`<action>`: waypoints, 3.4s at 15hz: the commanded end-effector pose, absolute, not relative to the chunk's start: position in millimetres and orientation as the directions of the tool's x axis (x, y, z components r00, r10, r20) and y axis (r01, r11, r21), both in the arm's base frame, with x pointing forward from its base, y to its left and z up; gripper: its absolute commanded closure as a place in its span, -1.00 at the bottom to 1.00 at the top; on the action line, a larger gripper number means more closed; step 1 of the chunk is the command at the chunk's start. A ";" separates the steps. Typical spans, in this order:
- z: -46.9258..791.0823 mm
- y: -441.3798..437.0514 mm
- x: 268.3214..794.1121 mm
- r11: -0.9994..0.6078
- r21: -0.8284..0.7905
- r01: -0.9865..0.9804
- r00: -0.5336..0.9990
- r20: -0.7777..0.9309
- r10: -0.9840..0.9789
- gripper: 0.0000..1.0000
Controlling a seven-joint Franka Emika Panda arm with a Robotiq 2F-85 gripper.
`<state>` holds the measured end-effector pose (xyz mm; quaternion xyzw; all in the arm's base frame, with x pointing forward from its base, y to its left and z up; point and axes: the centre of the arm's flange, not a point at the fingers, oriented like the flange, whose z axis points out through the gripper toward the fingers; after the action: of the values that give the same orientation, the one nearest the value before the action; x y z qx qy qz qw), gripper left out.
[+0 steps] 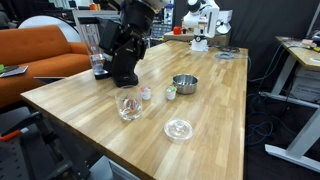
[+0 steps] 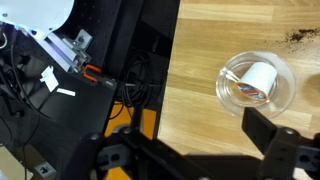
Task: Place the cup on the coffee maker
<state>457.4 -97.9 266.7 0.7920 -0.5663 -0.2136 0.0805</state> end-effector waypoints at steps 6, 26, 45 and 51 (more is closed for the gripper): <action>228.3 -92.7 518.2 -0.221 0.376 -0.900 0.114 -0.286 -0.952 -1.00; 200.6 -61.7 524.5 -0.104 0.435 -0.894 -0.014 -0.259 -0.966 -1.00; 138.1 -54.6 531.4 -0.061 0.467 -0.882 -0.066 -0.250 -0.966 -0.41; 134.8 -61.7 534.4 -0.031 0.457 -0.889 -0.099 -0.258 -0.961 0.43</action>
<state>530.7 -57.3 134.9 0.6791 -0.6802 -0.2643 0.0795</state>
